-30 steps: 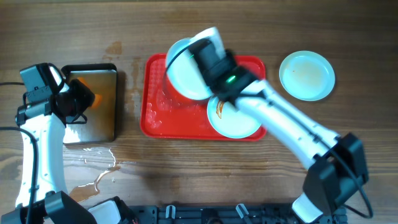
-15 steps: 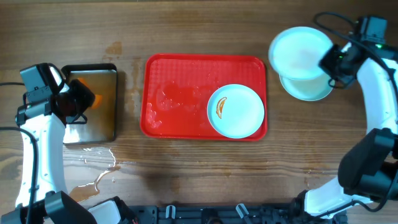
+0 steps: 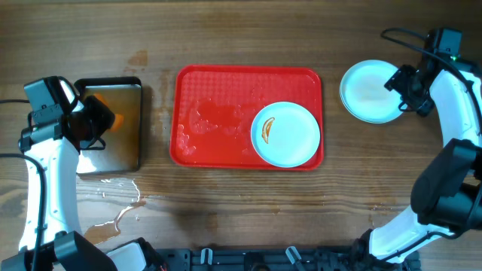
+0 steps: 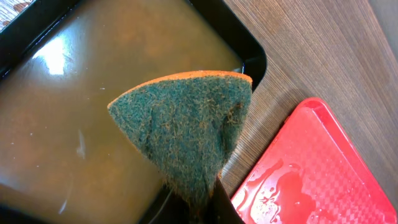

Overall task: Clean dirty plates on tray and stack at the side
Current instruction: 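Carry the plate with right gripper and stack it on the side plate, then grasp the last sauce-smeared plate rim with right gripper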

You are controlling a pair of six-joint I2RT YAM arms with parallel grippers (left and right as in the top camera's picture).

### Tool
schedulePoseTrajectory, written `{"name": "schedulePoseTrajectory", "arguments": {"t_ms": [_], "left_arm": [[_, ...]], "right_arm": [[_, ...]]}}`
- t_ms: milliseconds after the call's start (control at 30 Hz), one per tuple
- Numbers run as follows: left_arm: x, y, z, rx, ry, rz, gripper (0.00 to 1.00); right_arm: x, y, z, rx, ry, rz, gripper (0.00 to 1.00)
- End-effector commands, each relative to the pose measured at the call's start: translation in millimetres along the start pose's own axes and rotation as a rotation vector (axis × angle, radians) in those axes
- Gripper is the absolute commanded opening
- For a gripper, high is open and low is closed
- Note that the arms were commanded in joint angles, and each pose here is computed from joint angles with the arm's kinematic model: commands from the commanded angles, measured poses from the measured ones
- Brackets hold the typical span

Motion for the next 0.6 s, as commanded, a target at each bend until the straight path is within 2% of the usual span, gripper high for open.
{"name": "schedulePoseTrajectory", "arguments": {"t_ms": [0, 67, 133, 200, 367, 433, 500, 533, 567], "left_arm": [[0.0, -0.6, -0.3, 0.001, -0.012, 0.004, 0.04], [0.0, -0.6, -0.3, 0.001, -0.012, 0.004, 0.04], [0.0, -0.6, -0.3, 0.001, -0.012, 0.004, 0.04], [0.0, -0.6, -0.3, 0.001, -0.012, 0.004, 0.04], [-0.1, -0.5, -0.3, 0.001, -0.013, 0.004, 0.04], [-0.1, -0.5, -0.3, 0.001, -0.013, 0.004, 0.04], [-0.1, -0.5, -0.3, 0.001, -0.013, 0.004, 0.04], [-0.1, -0.5, -0.3, 0.001, -0.013, 0.004, 0.04], [-0.1, -0.5, -0.3, 0.001, -0.013, 0.004, 0.04]], "right_arm": [[27.5, -15.5, -2.0, 0.127, 0.315, -0.102, 0.92], [57.6, -34.2, -17.9, 0.224, 0.631, -0.227, 0.92], [79.9, -51.7, -31.4, 0.272, 0.785, -0.345, 0.92], [96.9, -71.5, -32.9, 0.33, 0.712, -0.397, 0.95], [112.7, -104.0, -26.3, 0.362, 0.344, -0.443, 0.95], [120.3, -115.8, -26.1, 0.368, 0.309, -0.488, 0.95], [127.2, -125.3, -22.0, 0.333, 0.24, -0.551, 0.9], [129.6, -125.5, -19.3, 0.295, 0.204, -0.574, 0.77], [131.5, -123.6, -16.8, 0.259, 0.182, -0.587, 0.7]]}}
Point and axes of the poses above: each gripper's point midway between its finger pads, its own z axis out along the fingers, its own x axis along the line the jaws close on, y = z × x, the point moved 8 cm from there along -z, back along the fingers, and after that the axes turned 7 degrees about -z, right-handed, at the moved point
